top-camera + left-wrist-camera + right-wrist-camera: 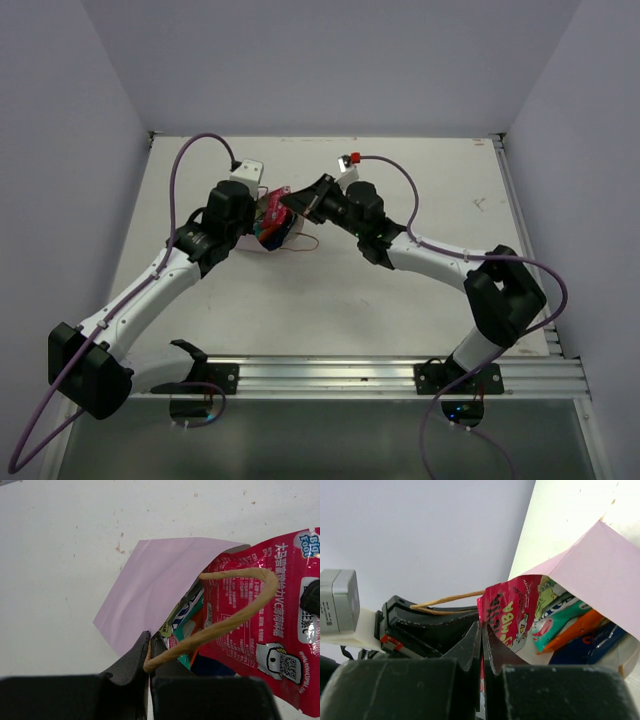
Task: Place the snacks into the paper bag
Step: Place the snack in the paper bag.
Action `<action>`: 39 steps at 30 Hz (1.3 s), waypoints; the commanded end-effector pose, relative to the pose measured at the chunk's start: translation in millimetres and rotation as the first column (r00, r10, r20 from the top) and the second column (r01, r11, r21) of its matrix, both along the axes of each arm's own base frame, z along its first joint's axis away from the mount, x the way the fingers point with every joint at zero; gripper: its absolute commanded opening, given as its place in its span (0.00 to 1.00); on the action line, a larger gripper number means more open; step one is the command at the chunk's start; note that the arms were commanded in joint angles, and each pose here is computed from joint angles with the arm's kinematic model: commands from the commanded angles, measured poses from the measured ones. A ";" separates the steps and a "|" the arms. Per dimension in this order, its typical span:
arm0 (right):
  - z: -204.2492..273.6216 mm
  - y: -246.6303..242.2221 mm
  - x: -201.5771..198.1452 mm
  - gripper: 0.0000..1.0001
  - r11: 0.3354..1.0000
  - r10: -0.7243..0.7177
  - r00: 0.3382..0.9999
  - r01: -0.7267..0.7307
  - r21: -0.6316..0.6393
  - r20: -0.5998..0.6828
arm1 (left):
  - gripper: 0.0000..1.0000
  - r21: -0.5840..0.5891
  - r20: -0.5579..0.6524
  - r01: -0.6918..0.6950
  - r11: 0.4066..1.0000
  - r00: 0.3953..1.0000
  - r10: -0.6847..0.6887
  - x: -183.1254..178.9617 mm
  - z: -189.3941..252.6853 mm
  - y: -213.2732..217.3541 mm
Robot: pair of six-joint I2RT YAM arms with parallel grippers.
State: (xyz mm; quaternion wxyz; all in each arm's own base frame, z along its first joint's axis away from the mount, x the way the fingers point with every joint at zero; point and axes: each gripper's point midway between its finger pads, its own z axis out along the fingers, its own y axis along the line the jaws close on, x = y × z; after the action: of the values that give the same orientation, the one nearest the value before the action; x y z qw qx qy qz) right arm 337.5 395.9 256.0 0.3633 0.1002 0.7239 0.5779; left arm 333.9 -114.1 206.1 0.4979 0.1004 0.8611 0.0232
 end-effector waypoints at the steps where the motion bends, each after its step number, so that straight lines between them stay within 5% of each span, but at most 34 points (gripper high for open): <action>1: 20.9 2.4 18.2 0.00 0.995 -0.070 0.997 0.067 0.080 0.032 | 0.00 -0.053 0.077 -0.011 0.999 0.997 0.015 6.3 21.0 1.0; 12: -2.3 17.3 31.1 0.00 0.984 -0.080 0.997 0.076 0.161 0.018 | 0.00 -0.155 0.084 0.033 0.987 0.996 -0.020 7.3 27.6 -5.6; 27: -56.8 11.0 18.6 0.00 0.969 -0.212 0.967 0.227 0.100 -0.144 | 0.00 -0.213 0.064 0.076 0.974 0.996 -0.064 7.2 33.5 -21.0; 39: -96.0 31.3 11.7 0.00 0.982 -0.178 0.956 0.188 0.022 -0.233 | 0.00 -0.201 -0.029 0.089 0.975 0.995 -0.097 -5.8 13.5 -34.4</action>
State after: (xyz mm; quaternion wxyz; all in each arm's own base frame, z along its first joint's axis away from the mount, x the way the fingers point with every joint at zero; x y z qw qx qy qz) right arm 340.7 423.4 157.2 0.3235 0.2275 0.7375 0.5475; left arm 325.6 -137.7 198.9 0.4720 0.0994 0.8740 -0.0600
